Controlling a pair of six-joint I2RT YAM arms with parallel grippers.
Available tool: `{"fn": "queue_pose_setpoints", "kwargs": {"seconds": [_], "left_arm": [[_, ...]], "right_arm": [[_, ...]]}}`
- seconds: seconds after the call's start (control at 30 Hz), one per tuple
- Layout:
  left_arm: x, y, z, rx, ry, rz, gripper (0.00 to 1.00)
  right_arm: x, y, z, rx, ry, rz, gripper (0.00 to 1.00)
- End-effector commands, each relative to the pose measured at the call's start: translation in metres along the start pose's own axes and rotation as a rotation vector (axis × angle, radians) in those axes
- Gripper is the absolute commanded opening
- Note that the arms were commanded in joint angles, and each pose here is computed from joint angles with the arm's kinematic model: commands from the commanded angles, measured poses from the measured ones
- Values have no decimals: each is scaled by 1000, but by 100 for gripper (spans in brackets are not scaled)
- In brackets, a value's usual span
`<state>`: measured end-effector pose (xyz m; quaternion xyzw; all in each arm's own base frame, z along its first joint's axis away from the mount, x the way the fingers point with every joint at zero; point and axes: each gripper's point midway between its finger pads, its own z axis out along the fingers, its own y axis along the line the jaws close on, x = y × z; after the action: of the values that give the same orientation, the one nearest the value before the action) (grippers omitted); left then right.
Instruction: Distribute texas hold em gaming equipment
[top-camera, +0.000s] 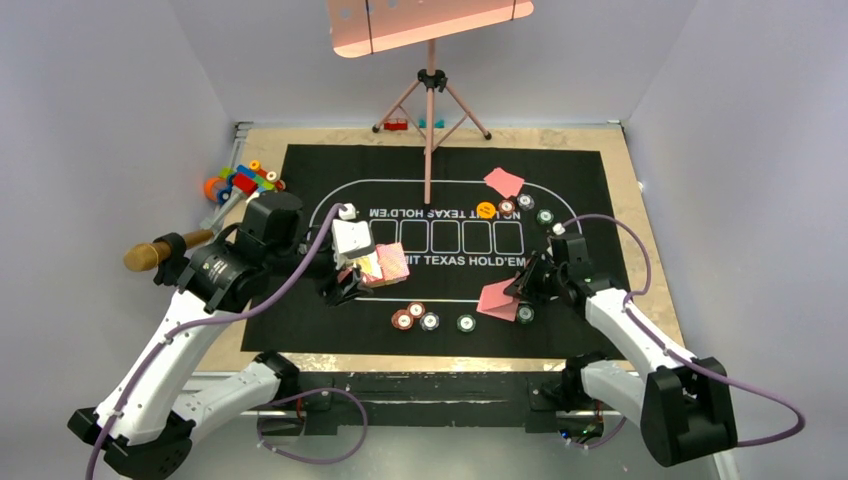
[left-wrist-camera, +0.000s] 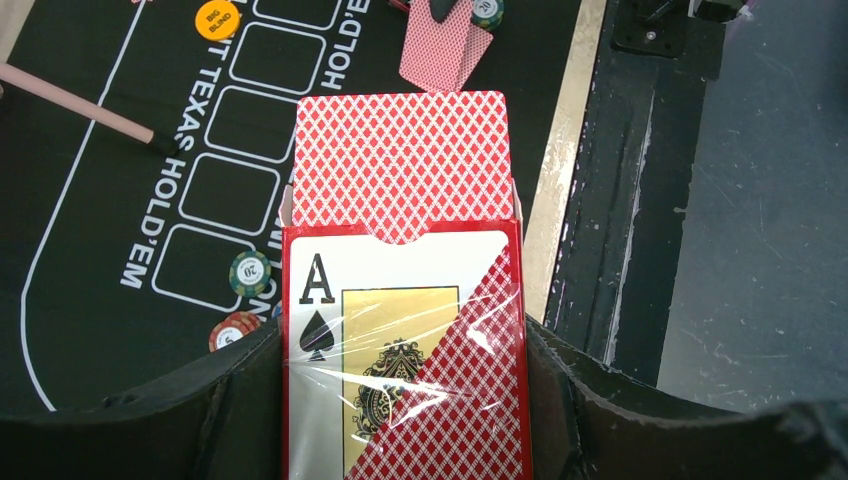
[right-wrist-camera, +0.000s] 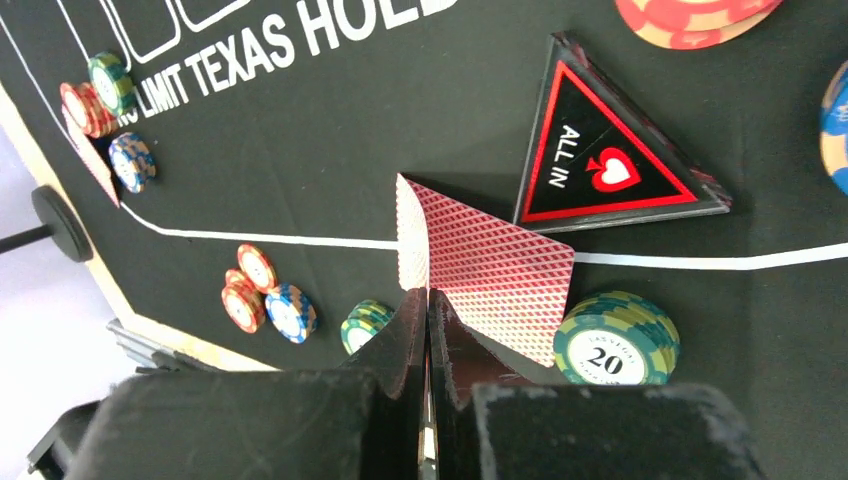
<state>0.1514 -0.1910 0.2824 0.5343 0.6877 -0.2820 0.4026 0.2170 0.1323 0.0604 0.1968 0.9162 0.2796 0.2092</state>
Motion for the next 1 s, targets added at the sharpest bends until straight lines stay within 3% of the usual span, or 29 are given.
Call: {"fn": "queue_pose_setpoints", "kwargs": {"seconds": [0.0, 0.13, 0.23, 0.5, 0.67, 0.83, 0.97], "left_arm": [[-23, -4, -10, 5, -76, 60, 0], [-23, -5, -10, 12, -77, 59, 0], [-23, -6, -9, 17, -79, 58, 0], [-21, -8, -9, 29, -73, 49, 0], [-20, -9, -7, 28, -84, 30, 0], [-21, -5, -1, 3, -130, 15, 0], [-19, -5, 2, 4, -130, 2, 0]], "right_arm": [[-10, -19, 1, 99, -51, -25, 1], [-8, -24, -6, 143, -43, -21, 29], [-13, -19, -17, 144, -64, -29, 43], [-52, 29, -70, 84, -199, -85, 62], [-47, 130, -103, -346, -149, -161, 84], [-10, 232, -145, -700, -31, -304, 89], [12, 279, -167, -873, 42, -353, 91]]}}
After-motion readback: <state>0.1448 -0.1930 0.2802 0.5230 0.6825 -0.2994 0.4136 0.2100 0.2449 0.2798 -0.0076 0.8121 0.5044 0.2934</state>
